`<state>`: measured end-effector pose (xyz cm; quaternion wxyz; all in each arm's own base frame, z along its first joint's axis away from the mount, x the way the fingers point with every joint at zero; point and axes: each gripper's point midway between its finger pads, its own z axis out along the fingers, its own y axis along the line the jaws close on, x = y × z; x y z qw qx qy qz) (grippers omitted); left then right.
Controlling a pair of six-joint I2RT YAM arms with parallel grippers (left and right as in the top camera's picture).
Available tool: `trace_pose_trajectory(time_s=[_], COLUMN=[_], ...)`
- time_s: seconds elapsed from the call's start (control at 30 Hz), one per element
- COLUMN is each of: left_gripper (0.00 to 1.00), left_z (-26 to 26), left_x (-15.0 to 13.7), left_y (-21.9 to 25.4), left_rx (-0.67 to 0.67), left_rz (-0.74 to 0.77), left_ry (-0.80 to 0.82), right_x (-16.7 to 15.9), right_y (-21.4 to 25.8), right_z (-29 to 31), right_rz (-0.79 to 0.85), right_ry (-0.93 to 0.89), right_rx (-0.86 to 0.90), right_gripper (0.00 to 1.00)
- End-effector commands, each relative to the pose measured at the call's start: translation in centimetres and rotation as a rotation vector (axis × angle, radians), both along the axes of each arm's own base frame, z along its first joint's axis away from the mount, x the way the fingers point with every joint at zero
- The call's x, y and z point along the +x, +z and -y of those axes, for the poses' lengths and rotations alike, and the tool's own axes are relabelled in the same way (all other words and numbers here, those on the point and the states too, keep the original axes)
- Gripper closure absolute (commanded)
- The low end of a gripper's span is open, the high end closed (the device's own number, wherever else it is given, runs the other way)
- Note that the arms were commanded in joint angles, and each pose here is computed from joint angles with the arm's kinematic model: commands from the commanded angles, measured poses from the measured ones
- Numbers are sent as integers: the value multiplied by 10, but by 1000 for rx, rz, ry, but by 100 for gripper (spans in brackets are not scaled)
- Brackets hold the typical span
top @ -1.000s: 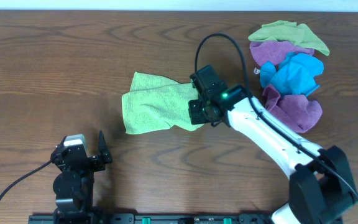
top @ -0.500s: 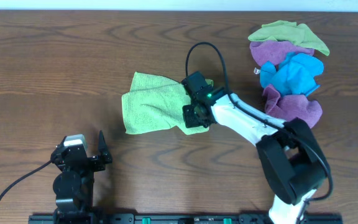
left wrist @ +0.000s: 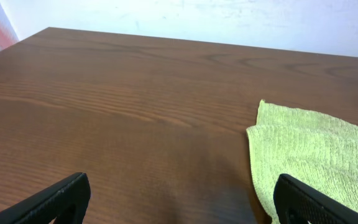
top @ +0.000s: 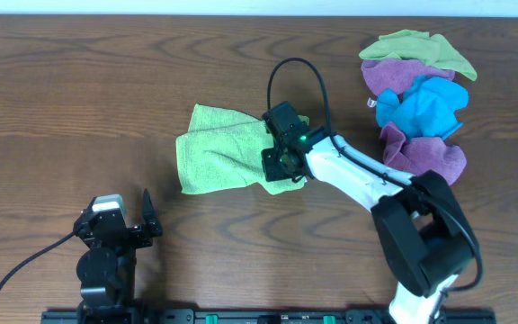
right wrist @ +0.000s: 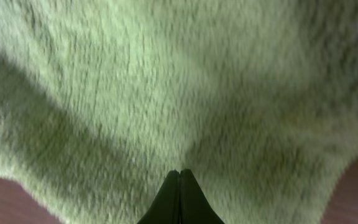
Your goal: Fold the cloth
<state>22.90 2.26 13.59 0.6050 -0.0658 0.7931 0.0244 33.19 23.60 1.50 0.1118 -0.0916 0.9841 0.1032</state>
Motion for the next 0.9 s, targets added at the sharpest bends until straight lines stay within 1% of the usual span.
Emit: trace_pose_trajectory(time_s=[0.0, 0.07, 0.17, 0.27, 0.57, 0.87], left_gripper=[5, 5, 5, 5, 5, 4], left_z=[2, 2, 2, 2, 2, 2], left_x=[0, 0, 0, 0, 0, 0], left_y=[-12, -12, -12, -12, -12, -12], left_rx=[9, 9, 9, 9, 9, 9], left_rz=[-29, -29, -29, -29, -29, -29], left_ry=[-11, -11, -11, -11, -11, -11], right_x=[3, -6, -21, -28, -23, -9], right_y=[35, 35, 22, 13, -6, -17], right_z=[4, 10, 19, 24, 27, 29], right_rz=[63, 34, -34, -58, -9, 51], right_ry=[-11, -12, -10, -17, -25, -49], right_rx=[20, -5, -47, -64, -55, -21], right_gripper=[99, 98, 98, 99, 98, 99])
